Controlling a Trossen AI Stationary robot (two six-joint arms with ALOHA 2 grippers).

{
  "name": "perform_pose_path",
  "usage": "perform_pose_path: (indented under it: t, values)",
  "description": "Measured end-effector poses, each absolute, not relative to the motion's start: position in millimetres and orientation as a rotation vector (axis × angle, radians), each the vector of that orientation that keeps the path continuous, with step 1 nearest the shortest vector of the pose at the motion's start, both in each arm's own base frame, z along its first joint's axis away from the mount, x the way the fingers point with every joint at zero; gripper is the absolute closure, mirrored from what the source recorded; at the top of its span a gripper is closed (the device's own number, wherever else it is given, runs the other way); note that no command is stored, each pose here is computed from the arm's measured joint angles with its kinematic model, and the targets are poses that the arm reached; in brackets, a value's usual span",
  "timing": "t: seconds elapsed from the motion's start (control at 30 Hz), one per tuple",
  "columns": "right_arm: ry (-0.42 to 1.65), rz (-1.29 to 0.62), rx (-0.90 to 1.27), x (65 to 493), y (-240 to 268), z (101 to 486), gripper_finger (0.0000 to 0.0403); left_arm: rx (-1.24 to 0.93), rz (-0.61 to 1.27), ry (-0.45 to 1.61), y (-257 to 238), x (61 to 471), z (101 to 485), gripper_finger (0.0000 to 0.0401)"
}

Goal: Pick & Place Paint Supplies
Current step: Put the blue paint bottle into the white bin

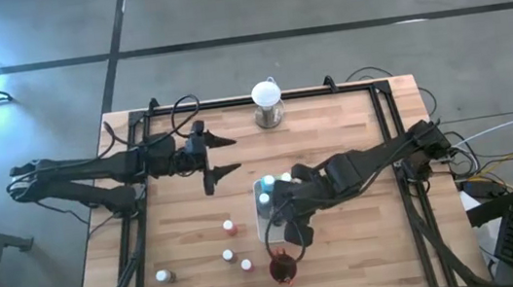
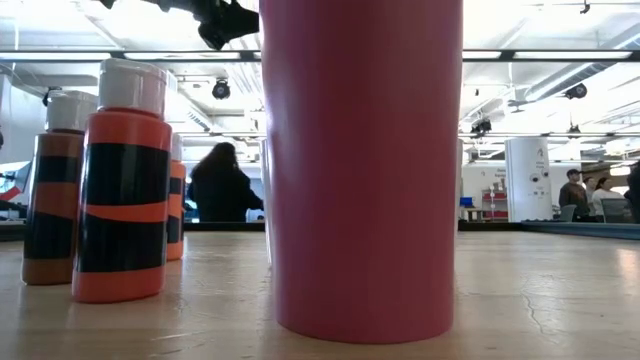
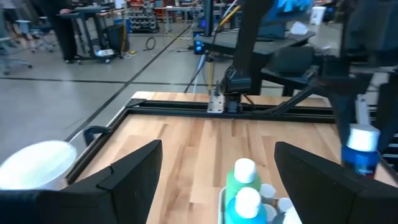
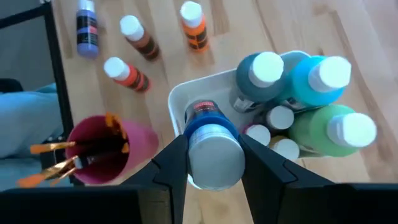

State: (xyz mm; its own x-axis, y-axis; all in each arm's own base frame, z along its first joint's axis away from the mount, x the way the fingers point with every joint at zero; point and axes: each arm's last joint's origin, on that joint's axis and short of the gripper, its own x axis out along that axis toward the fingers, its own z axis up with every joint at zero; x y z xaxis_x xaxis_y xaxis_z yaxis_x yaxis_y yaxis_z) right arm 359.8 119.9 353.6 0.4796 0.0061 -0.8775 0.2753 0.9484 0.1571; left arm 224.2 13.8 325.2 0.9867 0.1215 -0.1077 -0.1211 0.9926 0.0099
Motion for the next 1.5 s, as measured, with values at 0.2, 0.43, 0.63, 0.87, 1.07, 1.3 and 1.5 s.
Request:
perform_pose_path:
  t: [0.2,0.43,0.63,0.87,1.07,1.3,1.5]
  values:
    - [1.089,-0.216,0.331,362.7,121.0,332.7,0.0291,0.013,0.17,0.102,15.7,224.0,325.9,0.0087]
    - [1.063,-0.21,0.347,369.5,123.1,314.2,0.0291,0.028,0.174,0.1,16.3,224.0,326.2,0.0087]
    - [1.062,-0.225,0.347,371.9,119.8,303.5,0.0291,0.029,0.174,0.103,16.3,224.0,326.0,0.0087]
    - [1.067,-0.255,0.329,373.3,115.5,298.2,0.0291,0.029,0.174,0.104,16.4,224.0,325.9,0.0087]
    - [1.14,-0.235,0.282,384.3,118.3,276.9,0.0291,0.03,0.174,0.104,16.3,224.1,325.8,0.0087]
    - [1.227,-0.22,0.212,400.5,122.0,260.7,0.0291,0.029,0.174,0.104,16.4,224.1,325.8,0.0087]
    - [1.279,-0.22,0.148,413.6,120.5,263.4,0.0291,0.03,0.174,0.105,16.3,224.1,325.7,0.0087]
